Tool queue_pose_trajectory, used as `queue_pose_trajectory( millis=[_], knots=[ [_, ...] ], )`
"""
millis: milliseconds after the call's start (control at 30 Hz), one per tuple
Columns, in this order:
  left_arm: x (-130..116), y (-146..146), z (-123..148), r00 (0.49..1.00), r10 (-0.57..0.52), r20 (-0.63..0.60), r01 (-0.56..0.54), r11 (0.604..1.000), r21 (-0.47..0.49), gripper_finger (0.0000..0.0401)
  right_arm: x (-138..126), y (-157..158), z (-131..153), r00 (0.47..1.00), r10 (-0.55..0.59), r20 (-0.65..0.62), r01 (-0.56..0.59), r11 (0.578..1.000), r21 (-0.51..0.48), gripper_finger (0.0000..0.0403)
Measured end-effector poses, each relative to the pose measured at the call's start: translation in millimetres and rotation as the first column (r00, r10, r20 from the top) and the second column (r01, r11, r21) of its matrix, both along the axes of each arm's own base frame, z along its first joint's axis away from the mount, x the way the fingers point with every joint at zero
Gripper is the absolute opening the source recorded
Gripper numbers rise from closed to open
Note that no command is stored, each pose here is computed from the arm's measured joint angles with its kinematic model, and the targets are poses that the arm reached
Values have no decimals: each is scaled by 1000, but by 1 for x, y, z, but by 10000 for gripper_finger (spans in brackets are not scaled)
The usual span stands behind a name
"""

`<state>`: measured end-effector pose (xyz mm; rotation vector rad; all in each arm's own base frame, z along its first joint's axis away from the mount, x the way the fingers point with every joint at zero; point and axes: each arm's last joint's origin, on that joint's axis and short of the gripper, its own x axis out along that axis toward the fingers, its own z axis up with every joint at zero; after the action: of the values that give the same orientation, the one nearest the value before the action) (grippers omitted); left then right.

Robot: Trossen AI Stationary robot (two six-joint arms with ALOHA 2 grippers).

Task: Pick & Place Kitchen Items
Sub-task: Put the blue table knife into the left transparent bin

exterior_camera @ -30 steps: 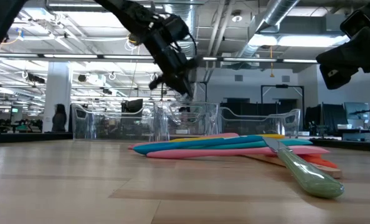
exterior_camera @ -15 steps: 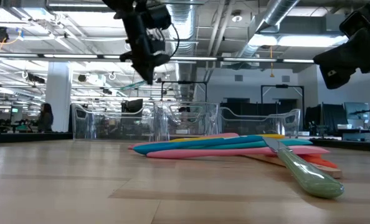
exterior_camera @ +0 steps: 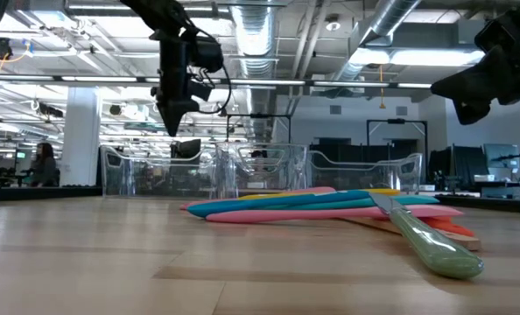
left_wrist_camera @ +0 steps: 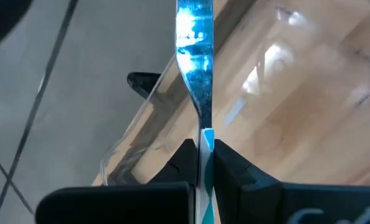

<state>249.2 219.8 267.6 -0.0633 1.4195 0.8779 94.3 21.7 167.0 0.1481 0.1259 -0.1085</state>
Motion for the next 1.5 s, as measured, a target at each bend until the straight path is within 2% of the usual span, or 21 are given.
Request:
queue_pose_trajectory(
  millis=[100,300,467,700,1267,1500],
  knots=[
    [-8,5,-9,999,-28,-33,27,999,-43,6,0,0,0,1000,-3,0,3,1000,-1,2],
    [-19,8,-39,998,-56,-20,53,991,-126,6,0,-2,0,998,-62,3,62,998,-13,2],
    [-19,8,-49,998,-69,-14,67,991,-116,6,0,-4,0,995,-104,5,104,994,-21,2],
    [-14,14,-65,989,-98,110,102,994,-39,6,0,-7,0,990,-139,5,139,990,-20,2],
    [-29,7,-95,992,-79,96,90,988,-122,6,0,-7,0,990,-143,5,143,989,-20,2],
    [-24,12,-92,988,-71,135,77,996,-44,39,0,-7,0,990,-143,5,143,989,-21,2]
  ],
)
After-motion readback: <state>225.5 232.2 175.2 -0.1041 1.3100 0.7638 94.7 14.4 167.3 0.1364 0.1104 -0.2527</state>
